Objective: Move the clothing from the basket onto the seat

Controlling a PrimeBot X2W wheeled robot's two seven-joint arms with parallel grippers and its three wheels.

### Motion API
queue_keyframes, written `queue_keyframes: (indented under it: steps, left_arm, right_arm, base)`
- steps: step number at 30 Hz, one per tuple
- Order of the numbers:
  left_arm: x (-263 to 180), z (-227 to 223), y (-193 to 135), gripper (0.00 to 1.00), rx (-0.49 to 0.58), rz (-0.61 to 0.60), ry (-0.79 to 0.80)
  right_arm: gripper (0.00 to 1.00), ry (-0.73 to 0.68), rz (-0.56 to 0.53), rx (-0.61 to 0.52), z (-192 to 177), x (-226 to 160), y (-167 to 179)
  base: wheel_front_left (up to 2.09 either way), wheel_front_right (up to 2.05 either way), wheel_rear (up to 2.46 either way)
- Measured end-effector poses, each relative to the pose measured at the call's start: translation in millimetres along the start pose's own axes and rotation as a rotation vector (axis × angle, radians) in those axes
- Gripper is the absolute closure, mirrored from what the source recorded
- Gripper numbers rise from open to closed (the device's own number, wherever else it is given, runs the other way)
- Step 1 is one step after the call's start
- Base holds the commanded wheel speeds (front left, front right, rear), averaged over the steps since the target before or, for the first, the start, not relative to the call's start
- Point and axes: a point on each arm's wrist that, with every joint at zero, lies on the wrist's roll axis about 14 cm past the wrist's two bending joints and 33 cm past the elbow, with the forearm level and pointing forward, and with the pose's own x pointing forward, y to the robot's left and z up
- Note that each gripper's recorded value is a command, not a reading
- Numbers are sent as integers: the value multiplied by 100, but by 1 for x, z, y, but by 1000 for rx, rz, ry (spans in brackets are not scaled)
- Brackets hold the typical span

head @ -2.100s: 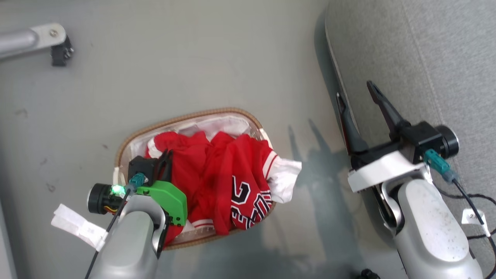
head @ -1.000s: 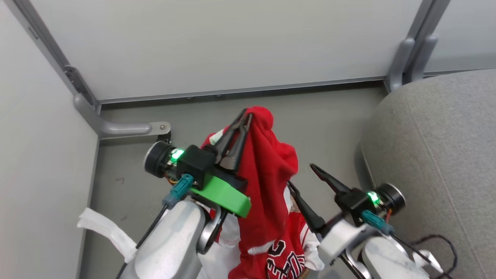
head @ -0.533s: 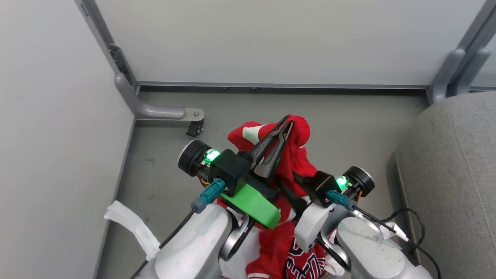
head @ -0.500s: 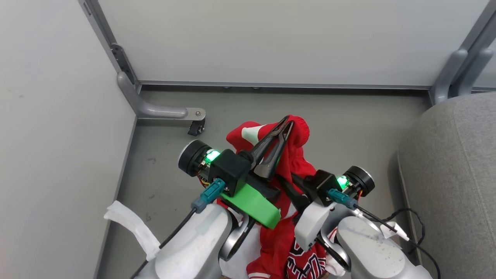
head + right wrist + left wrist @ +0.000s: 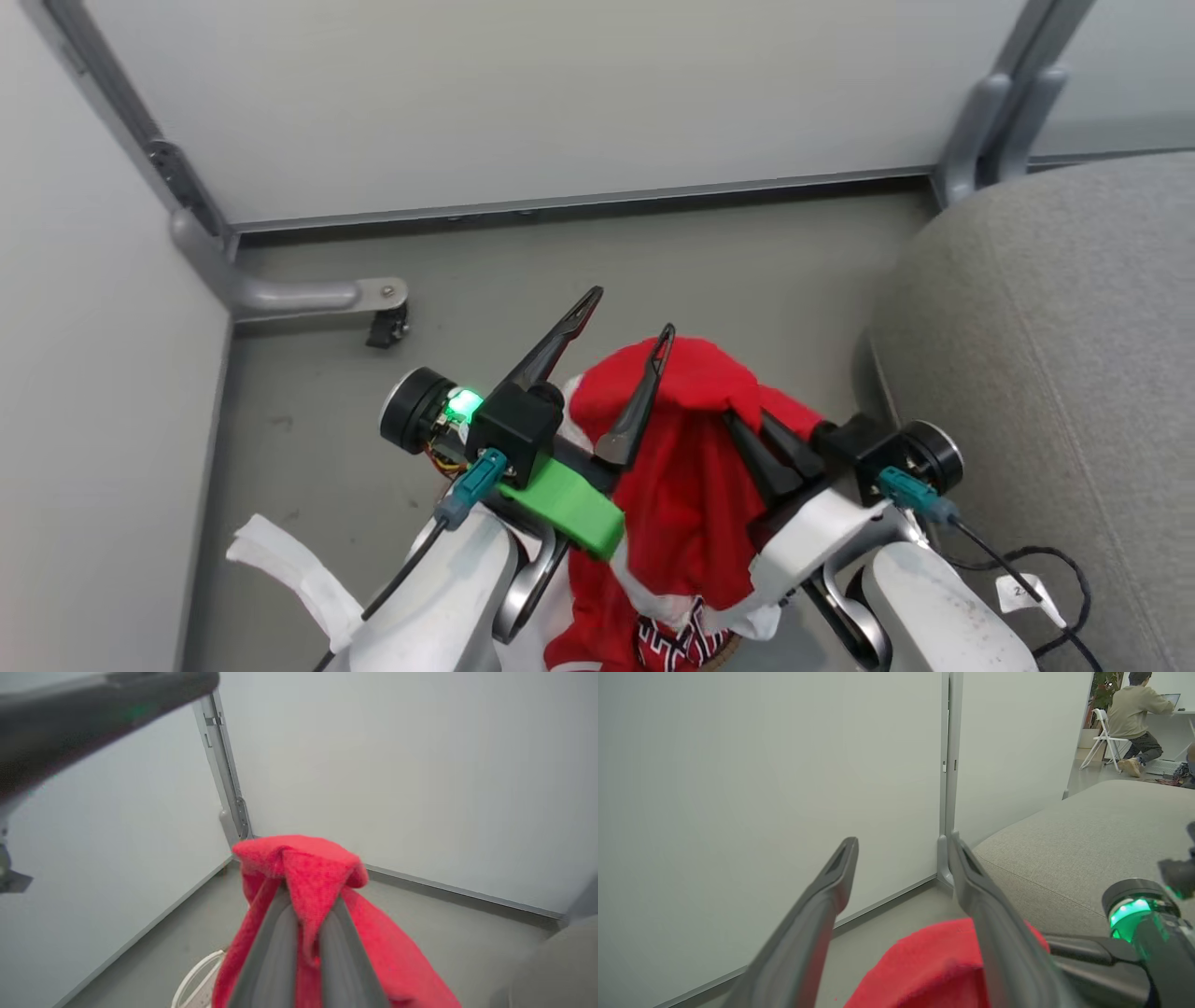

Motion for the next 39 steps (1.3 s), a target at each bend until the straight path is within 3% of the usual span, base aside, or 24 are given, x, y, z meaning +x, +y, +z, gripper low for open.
queue_keyframes:
  steps: [6, 21, 25, 30, 34, 39]
  left_arm:
    - [14, -24, -41, 0, -47, -130, 38]
    - [42, -45, -152, 0, -160, -474, 53]
    - [46, -54, -171, 0, -184, -556, 61]
    - [53, -73, -179, 0, -206, -624, 77]
    - [58, -95, -176, 0, -222, -654, 102]
    - [66, -127, -161, 0, -244, -647, 139]
  right_arm:
    - [100, -64, -202, -11, 23, -41, -55]
    - [100, -126, -583, -138, 66, -140, -149]
    - [100, -142, -646, -239, 91, -151, -183]
    - [100, -143, -714, -447, 137, -160, -235]
    - [100, -140, -776, -613, 178, -164, -279]
    - [100, -106, -821, -717, 194, -150, -324]
  base:
    - [0, 0, 0]
    - [0, 0, 0]
    - [0, 0, 0]
    - [0, 0, 0]
    - [0, 0, 0]
    - [0, 0, 0]
